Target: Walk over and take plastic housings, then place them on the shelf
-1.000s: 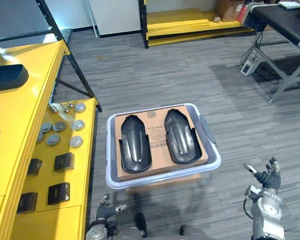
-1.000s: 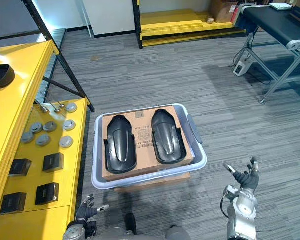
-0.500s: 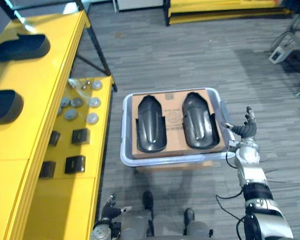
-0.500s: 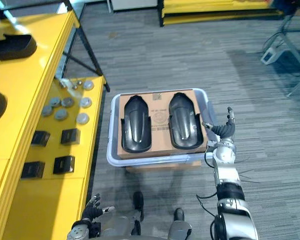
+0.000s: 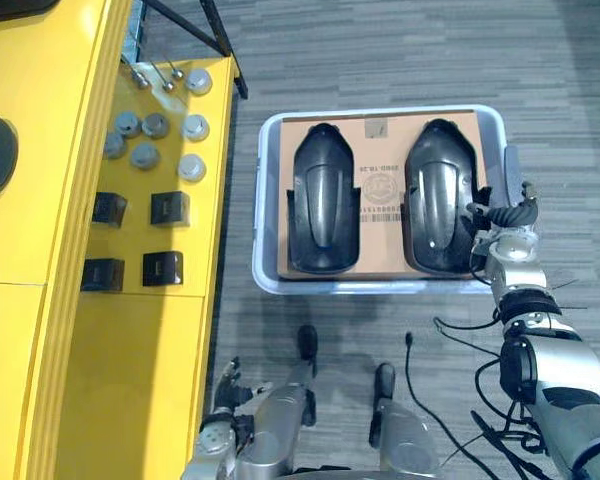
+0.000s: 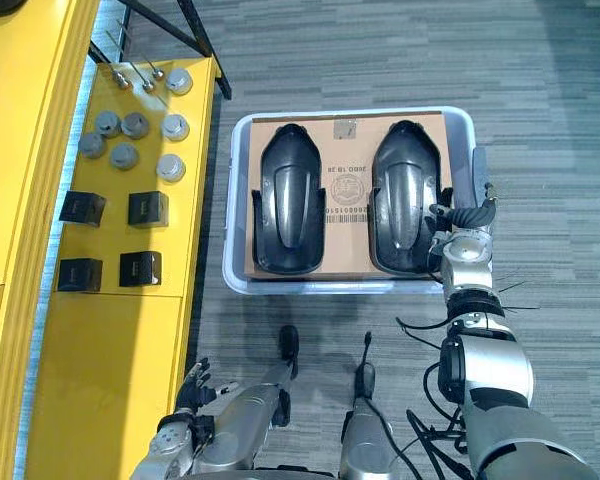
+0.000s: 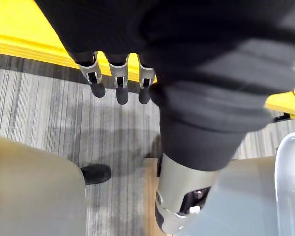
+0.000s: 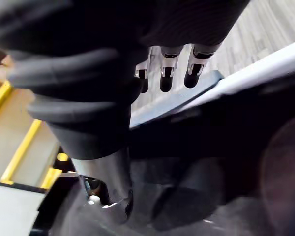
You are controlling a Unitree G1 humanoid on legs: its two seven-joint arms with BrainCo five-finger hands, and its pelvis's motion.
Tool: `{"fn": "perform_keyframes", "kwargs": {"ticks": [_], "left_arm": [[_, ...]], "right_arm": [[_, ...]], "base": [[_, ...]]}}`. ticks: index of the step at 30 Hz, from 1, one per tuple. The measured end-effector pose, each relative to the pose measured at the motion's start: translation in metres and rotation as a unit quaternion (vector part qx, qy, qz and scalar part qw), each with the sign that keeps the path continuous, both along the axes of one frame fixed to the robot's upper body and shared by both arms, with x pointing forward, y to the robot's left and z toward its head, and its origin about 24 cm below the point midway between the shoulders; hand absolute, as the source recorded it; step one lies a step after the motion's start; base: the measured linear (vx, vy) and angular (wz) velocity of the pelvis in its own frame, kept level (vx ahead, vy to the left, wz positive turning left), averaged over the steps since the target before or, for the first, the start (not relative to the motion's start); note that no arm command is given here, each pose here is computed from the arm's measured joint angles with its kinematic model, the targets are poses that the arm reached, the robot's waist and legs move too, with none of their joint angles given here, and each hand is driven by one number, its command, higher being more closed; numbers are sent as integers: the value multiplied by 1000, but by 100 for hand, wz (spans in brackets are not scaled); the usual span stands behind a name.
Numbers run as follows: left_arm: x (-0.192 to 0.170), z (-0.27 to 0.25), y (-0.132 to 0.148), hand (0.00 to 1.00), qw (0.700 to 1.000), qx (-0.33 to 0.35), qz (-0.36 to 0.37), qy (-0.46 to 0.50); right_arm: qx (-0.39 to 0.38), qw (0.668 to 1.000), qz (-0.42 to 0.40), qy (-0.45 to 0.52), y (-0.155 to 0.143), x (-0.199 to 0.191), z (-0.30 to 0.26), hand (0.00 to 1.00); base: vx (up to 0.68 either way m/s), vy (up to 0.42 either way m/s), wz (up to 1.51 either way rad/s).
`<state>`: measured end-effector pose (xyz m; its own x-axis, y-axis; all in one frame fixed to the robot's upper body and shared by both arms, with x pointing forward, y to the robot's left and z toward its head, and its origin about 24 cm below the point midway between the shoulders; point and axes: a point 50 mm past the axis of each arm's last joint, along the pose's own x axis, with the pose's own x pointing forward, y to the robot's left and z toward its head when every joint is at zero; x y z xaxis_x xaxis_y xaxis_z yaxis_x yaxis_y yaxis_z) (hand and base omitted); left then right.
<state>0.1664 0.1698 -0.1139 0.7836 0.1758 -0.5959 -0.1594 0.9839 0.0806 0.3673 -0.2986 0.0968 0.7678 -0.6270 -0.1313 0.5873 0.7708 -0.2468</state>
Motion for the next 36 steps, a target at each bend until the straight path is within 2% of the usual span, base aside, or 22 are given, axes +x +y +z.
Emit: {"fn": "perform_keyframes", "kwargs": {"ticks": [13,19,25,28,36], "left_arm": [[18,7,-5,0,999,7,-24,-20],[27,18,-8,0,998,3,-27,-49],[45,65,-14,0,985,-16,-28,-171],[49,105,-18,0,964,-30,-29,-261],[57,168,-40,0,917,-39,-38,-394]], "right_arm": [[-5,1000,17,-2,1,0,0,100],[-39,998,54,-19,19,-9,-12,100],[-72,994,59,-51,37,-45,-31,100],[-79,995,47,-48,49,-68,-48,100],[-110,988,59,-90,73,-86,-37,100]], "base": [[-15,-2,-4],[11,-7,0],[-5,1,0],[12,-7,8],[-9,-2,2]]}}
